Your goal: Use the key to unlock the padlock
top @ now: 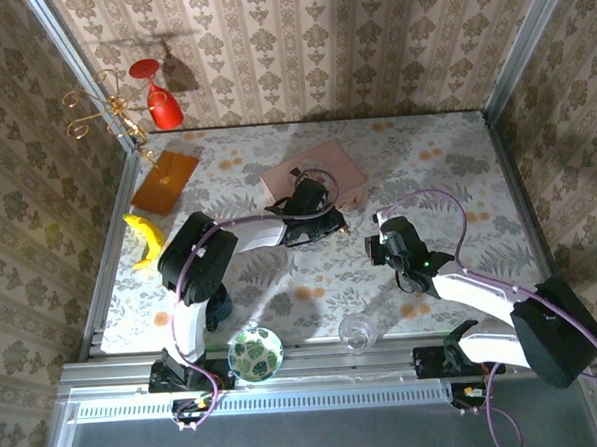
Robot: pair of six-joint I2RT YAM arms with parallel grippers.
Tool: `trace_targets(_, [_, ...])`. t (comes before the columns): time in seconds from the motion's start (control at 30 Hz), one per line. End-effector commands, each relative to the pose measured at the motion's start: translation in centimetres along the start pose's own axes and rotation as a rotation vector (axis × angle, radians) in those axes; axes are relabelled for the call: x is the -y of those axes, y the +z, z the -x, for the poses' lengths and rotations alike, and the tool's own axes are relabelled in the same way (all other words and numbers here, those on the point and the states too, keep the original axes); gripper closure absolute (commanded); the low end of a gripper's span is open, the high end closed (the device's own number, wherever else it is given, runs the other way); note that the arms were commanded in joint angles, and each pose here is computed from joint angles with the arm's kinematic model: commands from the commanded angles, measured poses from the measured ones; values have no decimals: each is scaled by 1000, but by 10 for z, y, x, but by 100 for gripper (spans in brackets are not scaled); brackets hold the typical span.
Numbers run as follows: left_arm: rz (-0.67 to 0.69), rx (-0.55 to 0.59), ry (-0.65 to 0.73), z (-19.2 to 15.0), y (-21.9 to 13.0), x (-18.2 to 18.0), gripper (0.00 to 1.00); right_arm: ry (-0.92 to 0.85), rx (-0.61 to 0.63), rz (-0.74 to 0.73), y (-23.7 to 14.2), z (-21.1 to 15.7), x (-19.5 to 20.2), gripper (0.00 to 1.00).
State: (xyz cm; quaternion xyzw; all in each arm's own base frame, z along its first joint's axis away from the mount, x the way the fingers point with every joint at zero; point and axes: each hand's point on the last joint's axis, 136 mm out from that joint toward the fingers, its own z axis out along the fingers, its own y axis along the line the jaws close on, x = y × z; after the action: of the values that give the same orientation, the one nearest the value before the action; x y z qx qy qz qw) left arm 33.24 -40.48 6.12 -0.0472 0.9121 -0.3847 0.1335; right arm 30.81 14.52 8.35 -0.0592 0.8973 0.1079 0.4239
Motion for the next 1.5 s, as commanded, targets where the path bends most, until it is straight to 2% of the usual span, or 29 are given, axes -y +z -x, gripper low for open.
trace_targets(0.0, [-82, -52, -59, -1, -23, 36, 100, -67, 64, 76, 7, 14, -17, 79])
trace_targets(0.17, [-108, -106, -115, -6, -27, 43, 100, -146, 60, 190, 21, 11, -39, 76])
trace_targets(0.3, [-117, -100, -135, -2, -32, 44, 100, -179, 43, 225, 28, 4, -46, 76])
trace_targets(0.8, [-160, -146, -141, -5, -39, 53, 100, -213, 30, 222, 32, 7, -48, 76])
trace_targets(1.1, [-167, -168, -114, -5, -46, 61, 100, -270, 8, 213, 31, 5, -54, 70])
trace_targets(1.47, [-165, -186, -105, -3, -59, 61, 100, -306, -18, 157, 37, 4, -53, 75])
